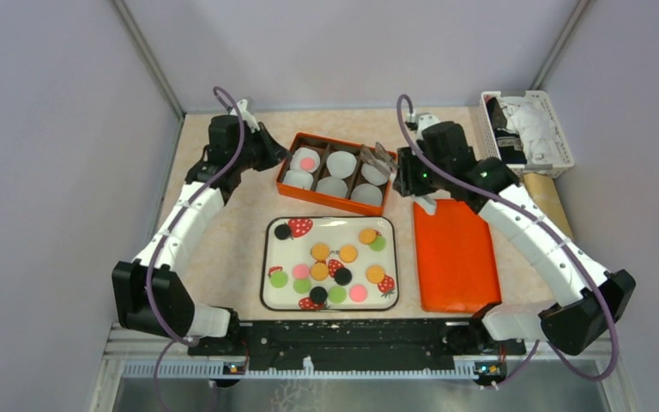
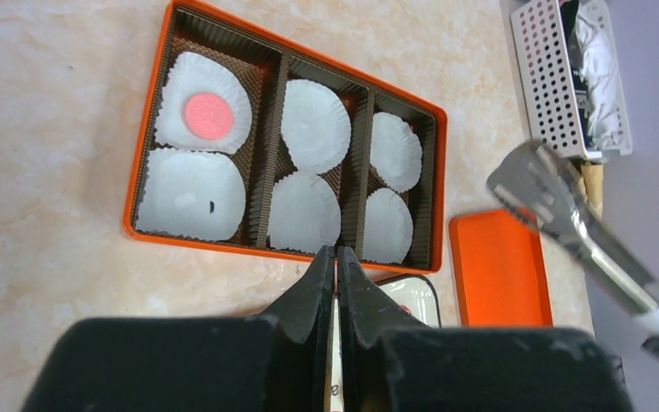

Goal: Pack the cookies

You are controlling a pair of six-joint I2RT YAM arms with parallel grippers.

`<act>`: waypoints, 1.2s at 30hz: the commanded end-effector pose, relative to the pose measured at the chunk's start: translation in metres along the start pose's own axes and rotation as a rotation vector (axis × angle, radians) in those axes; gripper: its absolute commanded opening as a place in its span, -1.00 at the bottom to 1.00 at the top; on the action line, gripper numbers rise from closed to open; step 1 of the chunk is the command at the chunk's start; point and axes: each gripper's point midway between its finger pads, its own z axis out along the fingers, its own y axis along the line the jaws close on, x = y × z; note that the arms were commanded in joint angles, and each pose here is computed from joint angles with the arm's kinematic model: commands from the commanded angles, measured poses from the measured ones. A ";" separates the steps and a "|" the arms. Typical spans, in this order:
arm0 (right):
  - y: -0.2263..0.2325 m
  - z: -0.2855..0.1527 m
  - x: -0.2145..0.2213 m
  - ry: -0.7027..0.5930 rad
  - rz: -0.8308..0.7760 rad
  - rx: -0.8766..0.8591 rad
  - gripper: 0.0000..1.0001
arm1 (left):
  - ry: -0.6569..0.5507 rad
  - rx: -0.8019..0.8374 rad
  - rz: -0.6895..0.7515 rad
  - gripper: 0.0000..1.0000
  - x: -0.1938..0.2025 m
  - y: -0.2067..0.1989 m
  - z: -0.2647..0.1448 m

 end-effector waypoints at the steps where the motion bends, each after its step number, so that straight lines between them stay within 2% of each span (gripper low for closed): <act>1: 0.046 -0.025 -0.004 -0.078 -0.064 -0.131 -0.21 | -0.156 -0.025 0.032 -0.80 -0.042 -0.015 -0.027; 8: 0.099 -0.032 0.036 -0.012 -0.164 -0.241 -0.21 | -0.152 -0.016 0.029 -0.77 -0.041 -0.018 -0.031; 18: 0.152 -0.013 0.111 0.127 -0.312 -0.320 -0.21 | -0.156 -0.007 0.031 -0.77 -0.040 -0.021 -0.038; 36: 0.135 -0.004 0.177 0.273 -0.320 -0.261 -0.20 | -0.150 -0.010 0.032 -0.75 -0.036 -0.020 -0.042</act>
